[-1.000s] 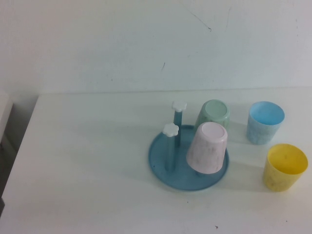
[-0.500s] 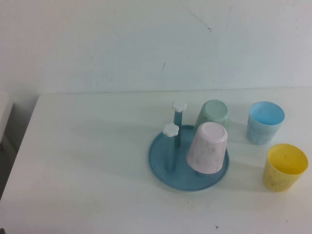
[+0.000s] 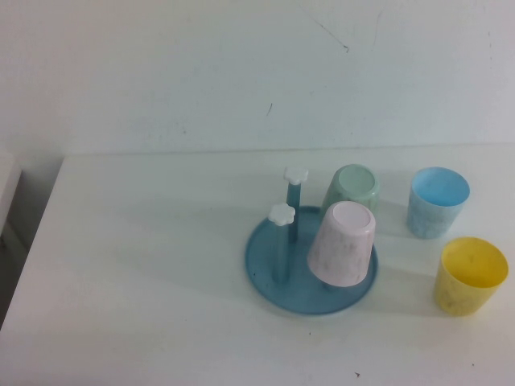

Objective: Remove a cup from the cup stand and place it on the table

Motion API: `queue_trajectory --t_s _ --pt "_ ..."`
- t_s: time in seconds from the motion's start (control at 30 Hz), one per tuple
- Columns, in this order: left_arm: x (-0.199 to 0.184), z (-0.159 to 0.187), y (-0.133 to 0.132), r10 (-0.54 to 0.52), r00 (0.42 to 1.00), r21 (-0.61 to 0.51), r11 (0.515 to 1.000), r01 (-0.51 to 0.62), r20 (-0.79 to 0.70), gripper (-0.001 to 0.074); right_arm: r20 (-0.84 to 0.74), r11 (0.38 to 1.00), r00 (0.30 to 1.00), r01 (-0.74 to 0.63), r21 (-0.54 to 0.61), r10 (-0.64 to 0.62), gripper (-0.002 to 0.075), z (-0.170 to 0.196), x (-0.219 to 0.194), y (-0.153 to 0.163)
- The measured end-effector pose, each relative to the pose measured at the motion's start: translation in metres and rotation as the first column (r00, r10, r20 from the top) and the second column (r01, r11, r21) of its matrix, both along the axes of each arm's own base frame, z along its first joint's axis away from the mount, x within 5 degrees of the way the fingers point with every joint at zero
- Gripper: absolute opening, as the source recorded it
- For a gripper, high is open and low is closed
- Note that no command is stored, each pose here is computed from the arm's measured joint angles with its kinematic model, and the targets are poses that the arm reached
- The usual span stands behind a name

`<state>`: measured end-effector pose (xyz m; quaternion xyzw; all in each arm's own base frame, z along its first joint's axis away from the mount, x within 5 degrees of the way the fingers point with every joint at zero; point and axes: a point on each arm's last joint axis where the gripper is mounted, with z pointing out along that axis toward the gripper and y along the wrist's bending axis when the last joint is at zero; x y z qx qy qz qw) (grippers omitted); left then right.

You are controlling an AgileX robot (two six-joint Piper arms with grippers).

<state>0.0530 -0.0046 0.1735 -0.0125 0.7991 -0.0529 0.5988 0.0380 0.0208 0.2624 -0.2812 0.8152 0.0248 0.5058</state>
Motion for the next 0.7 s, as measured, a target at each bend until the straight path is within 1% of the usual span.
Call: queue_trajectory --t_s 0.23,0.7 --pt "-0.0002 -0.0001 -0.0002 -0.013 1.000 0.038 0.999 0.013 -0.003 -0.0002 -0.001 1.000 1.000 0.001 0.002 -0.001 -0.0002 0.0000 0.0000 0.0000" --pt "-0.0004 -0.0004 -0.0010 -0.027 1.000 0.035 0.999 0.027 -0.007 -0.0002 -0.001 1.000 1.000 0.002 0.003 -0.002 -0.0002 0.0000 0.0000 0.0000"
